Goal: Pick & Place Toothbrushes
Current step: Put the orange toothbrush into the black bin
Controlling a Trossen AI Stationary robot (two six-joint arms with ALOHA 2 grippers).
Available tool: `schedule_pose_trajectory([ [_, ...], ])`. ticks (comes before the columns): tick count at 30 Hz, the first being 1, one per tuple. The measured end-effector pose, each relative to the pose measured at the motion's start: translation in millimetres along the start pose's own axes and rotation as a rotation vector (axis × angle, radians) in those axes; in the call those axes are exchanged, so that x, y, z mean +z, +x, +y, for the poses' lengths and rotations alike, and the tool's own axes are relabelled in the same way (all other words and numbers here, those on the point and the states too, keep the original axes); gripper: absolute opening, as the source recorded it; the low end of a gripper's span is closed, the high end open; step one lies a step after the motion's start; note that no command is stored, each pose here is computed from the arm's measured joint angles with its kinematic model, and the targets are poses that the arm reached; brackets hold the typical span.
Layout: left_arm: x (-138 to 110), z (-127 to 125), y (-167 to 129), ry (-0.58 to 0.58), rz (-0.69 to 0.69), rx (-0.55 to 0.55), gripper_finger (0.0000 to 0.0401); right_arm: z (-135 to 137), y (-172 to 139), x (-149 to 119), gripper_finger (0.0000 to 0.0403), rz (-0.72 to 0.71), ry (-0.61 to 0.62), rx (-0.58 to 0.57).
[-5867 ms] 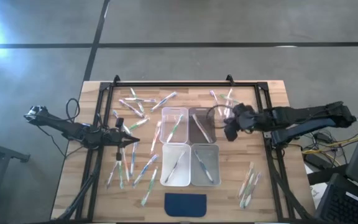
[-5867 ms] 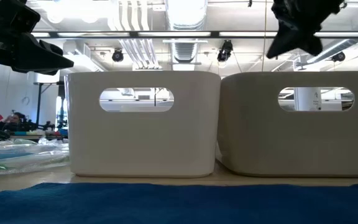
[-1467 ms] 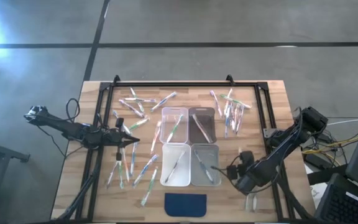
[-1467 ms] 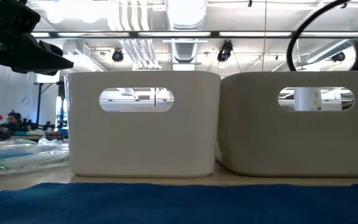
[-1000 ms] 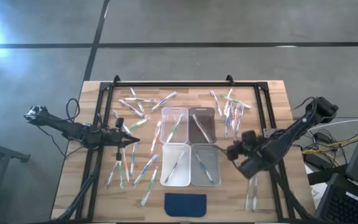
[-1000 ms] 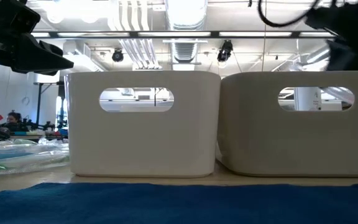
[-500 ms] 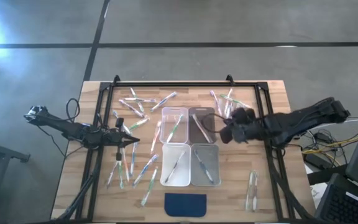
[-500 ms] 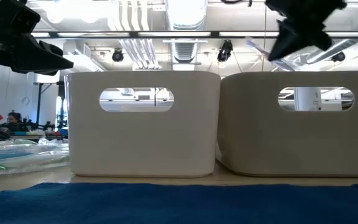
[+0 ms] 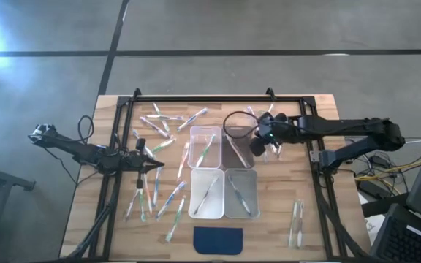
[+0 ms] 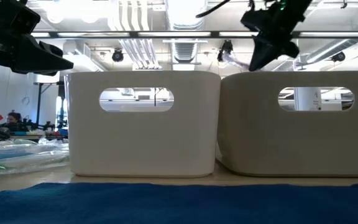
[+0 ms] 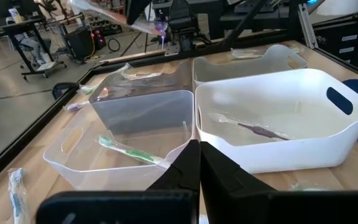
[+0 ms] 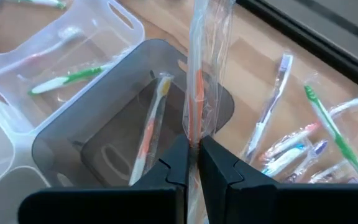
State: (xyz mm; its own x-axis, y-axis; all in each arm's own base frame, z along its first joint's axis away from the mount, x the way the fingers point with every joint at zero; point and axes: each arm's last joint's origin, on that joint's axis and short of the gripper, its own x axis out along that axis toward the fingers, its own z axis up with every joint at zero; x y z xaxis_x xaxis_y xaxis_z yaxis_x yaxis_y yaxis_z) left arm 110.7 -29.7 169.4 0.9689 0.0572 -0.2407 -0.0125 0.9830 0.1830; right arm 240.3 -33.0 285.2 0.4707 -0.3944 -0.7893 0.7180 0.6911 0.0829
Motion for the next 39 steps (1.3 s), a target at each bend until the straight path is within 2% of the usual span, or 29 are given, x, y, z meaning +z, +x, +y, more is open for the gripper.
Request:
schedule_pose_trajectory([
  [10, -0.1, 0.0, 0.0, 0.000, 0.001, 0.000, 0.0005, 23.3, 42.2, 25.4, 0.0013, 0.168, -0.039, 0.038],
  [17, -0.3, 0.1, 0.0, 0.001, 0.003, 0.001, 0.0005, 26.7, 72.7, 27.7, 0.0013, 0.285, -0.041, -0.016],
  [21, -0.3, 0.0, 0.1, 0.001, 0.003, 0.000, 0.0005, 29.3, 87.1, 26.7, 0.0013, 0.338, -0.034, -0.004],
  [30, -0.4, 0.0, 0.0, 0.002, 0.004, 0.000, 0.0005, 35.2, 106.5, 24.3, 0.0013, 0.383, -0.020, -0.001],
  [39, -0.5, -0.1, 0.0, 0.002, 0.005, 0.000, 0.0005, 35.9, 109.7, 22.4, 0.0013, 0.402, 0.011, 0.002],
])
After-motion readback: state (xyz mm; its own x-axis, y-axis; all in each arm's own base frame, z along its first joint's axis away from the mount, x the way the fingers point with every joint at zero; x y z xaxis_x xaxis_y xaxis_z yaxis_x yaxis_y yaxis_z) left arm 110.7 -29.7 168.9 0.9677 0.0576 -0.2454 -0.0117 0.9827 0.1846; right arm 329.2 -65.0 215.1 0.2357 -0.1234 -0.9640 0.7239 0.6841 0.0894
